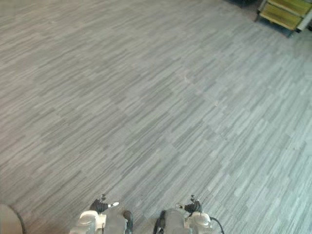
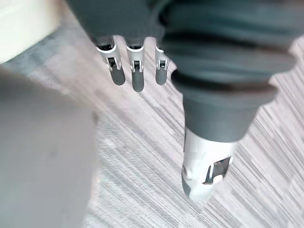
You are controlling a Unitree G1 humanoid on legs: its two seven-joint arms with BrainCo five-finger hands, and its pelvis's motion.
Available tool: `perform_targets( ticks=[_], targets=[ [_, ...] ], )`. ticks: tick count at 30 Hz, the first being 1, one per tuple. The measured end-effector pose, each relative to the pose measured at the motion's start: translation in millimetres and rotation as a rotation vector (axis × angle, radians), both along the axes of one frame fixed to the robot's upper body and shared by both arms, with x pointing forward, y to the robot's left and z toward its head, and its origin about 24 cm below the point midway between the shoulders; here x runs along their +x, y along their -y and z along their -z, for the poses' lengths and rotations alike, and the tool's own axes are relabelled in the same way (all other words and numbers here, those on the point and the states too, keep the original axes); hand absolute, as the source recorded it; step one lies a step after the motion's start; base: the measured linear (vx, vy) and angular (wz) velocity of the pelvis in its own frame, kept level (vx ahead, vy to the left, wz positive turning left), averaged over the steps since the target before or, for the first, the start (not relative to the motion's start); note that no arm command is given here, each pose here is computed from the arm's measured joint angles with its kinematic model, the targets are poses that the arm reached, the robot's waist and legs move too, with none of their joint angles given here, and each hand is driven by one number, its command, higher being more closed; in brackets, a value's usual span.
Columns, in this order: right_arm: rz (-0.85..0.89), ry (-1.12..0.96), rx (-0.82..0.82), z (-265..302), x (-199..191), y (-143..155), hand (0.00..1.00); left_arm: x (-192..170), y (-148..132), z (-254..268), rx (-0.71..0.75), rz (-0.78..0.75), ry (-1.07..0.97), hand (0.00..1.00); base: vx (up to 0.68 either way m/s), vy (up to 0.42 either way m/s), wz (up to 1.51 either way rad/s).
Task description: Pick up cushions and gather them together orderly.
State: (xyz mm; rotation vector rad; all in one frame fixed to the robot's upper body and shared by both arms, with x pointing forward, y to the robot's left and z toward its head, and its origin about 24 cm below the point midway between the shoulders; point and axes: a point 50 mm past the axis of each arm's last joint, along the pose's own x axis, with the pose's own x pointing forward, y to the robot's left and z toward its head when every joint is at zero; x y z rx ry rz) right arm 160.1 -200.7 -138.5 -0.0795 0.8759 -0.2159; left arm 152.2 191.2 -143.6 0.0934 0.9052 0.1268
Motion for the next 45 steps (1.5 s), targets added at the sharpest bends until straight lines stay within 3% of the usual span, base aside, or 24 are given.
perform_targets(
  ticks=[4,7,10,14,18,23,29,39,42,45],
  targets=[
    [0.008,0.021,-0.007,-2.9,3.1,1.9,0.0,1.5,2.2,-0.1,0.013,0.02,-0.002,0.0,0.48,-0.206,-0.81],
    [0.024,0.046,-0.042,-8.5,8.1,16.6,0.0,2.2,25.7,2.5,-0.034,0.059,-0.009,0.0,0.47,-0.263,-0.51],
    [0.036,0.006,-0.036,-3.0,-1.0,15.7,0.0,3.9,31.3,2.2,-0.048,0.081,-0.006,0.0,0.51,-0.295,-0.51],
    [0.077,-0.04,-0.02,4.0,-15.7,15.7,0.0,11.3,26.1,-3.5,-0.035,0.083,0.042,0.0,0.43,-0.157,-0.53],
    [0.092,0.0,-0.01,-1.2,-2.0,15.4,0.0,21.6,24.7,-10.5,-0.039,0.064,0.102,0.0,0.39,0.053,-0.88],
    [0.079,-0.021,0.034,4.5,-7.7,-3.6,0.0,16.6,11.0,-9.3,-0.007,0.055,0.086,0.0,0.49,0.19,-0.59],
    [0.043,-0.044,0.023,7.0,-13.6,-3.6,0.0,8.1,4.7,-4.5,0.009,0.062,0.04,0.0,0.57,0.169,-0.17],
    [0.052,0.015,0.002,-1.0,-3.5,6.2,0.0,8.8,15.5,-3.2,-0.002,0.099,0.03,0.0,0.54,-0.138,0.29],
    [0.088,0.015,-0.037,-4.4,-5.2,27.0,0.0,3.8,41.3,1.0,-0.069,0.106,0.013,0.0,0.58,-0.339,0.42],
    [0.115,-0.009,-0.033,-0.8,-15.6,27.9,0.0,4.0,43.9,1.0,-0.084,0.085,0.014,0.0,0.51,-0.226,0.4]
  ],
)
